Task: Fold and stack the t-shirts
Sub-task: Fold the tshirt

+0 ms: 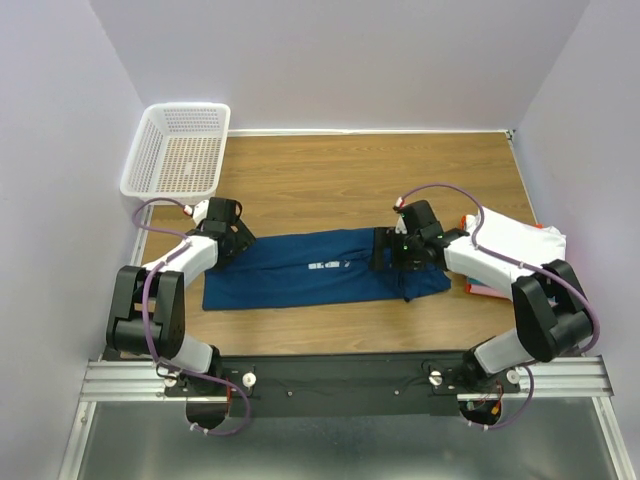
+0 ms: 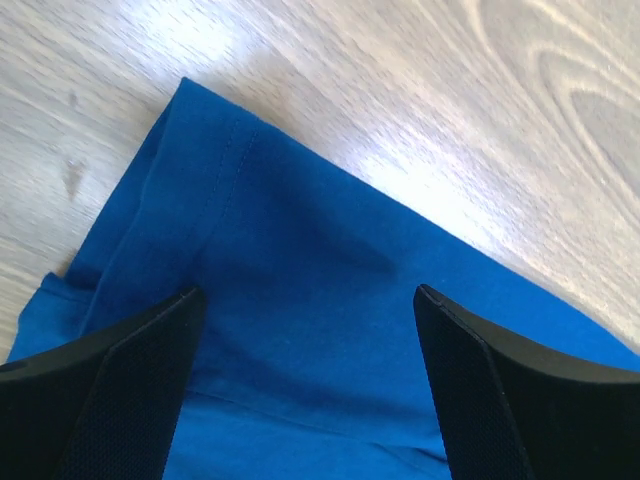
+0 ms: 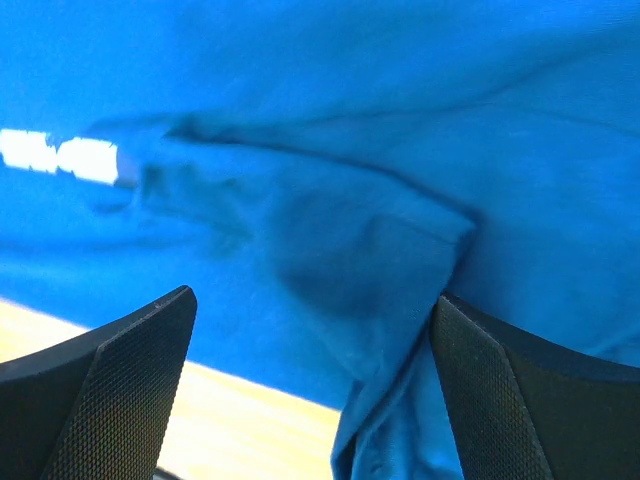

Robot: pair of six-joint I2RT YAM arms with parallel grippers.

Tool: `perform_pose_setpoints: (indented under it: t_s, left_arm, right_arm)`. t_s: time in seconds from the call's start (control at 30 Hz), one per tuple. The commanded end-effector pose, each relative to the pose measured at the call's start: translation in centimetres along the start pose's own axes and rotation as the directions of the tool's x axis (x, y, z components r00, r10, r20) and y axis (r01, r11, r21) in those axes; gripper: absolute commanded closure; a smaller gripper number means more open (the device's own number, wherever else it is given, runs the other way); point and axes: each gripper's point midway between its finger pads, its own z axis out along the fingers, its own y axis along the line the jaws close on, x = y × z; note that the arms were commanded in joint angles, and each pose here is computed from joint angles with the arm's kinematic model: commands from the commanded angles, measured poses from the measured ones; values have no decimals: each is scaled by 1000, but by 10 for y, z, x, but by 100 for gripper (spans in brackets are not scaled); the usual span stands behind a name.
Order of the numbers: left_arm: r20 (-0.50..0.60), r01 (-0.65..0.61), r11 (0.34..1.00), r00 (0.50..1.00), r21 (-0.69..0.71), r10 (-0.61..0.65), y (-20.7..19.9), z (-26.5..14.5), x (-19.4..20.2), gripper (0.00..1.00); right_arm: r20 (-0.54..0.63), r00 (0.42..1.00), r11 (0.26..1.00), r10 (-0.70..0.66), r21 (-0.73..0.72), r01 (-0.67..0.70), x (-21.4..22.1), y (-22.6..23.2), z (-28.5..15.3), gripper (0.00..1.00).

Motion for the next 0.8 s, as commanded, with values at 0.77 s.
perform_pose_setpoints:
  t_s: [0.77]
  left_arm:
    - [13, -2, 1000, 1000, -28, 2, 21, -18, 2, 7]
  right_arm:
    - [-15, 907, 895, -422, -165, 414, 68, 122, 3, 0]
